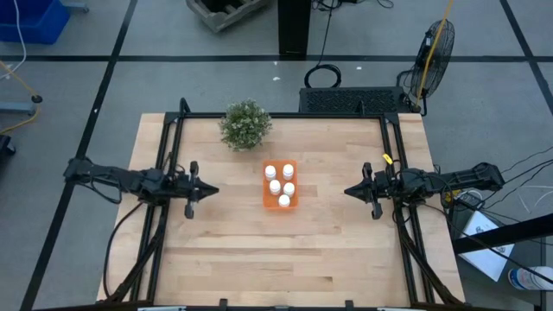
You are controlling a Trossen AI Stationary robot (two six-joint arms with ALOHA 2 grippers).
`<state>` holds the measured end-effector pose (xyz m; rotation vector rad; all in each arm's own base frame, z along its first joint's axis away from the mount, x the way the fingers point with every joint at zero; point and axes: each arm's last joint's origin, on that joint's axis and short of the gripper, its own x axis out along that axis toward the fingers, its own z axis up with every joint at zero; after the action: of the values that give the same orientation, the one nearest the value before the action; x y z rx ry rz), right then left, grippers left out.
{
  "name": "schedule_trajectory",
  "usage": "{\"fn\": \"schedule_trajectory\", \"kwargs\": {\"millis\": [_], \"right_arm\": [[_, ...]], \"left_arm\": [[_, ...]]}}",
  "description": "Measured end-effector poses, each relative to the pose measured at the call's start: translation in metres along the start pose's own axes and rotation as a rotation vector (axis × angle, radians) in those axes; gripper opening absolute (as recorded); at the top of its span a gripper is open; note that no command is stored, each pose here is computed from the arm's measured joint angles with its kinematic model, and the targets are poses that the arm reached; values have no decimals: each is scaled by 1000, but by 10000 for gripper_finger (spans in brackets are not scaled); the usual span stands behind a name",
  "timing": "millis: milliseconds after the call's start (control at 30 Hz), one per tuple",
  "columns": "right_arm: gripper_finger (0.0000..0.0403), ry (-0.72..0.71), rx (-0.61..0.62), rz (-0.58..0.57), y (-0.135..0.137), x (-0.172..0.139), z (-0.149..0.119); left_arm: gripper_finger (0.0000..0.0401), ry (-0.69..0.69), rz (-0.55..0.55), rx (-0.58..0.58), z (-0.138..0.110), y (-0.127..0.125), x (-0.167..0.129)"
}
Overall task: Pick and place pill bottles into a basket
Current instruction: Return to Home Position
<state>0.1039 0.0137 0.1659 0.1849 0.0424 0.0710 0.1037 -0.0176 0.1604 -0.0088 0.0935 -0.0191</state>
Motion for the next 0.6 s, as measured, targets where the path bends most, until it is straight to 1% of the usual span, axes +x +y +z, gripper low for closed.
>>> {"fn": "schedule_trajectory", "kwargs": {"millis": [133,300,400,500,600], "right_arm": [[0,0,-2,0,0,0,0],[0,19,-111,-10,-1,0,-2],[0,15,-128,-9,-1,0,-1],[0,14,-131,-9,-1,0,-1],[0,15,-131,-9,-1,0,-1]], "left_arm": [[30,-17,48,17,6,2,-5],[30,-35,32,16,9,2,-8],[30,-35,43,18,9,3,-8],[31,-39,79,-19,9,4,-8],[31,-38,68,-30,9,3,-8]]}}
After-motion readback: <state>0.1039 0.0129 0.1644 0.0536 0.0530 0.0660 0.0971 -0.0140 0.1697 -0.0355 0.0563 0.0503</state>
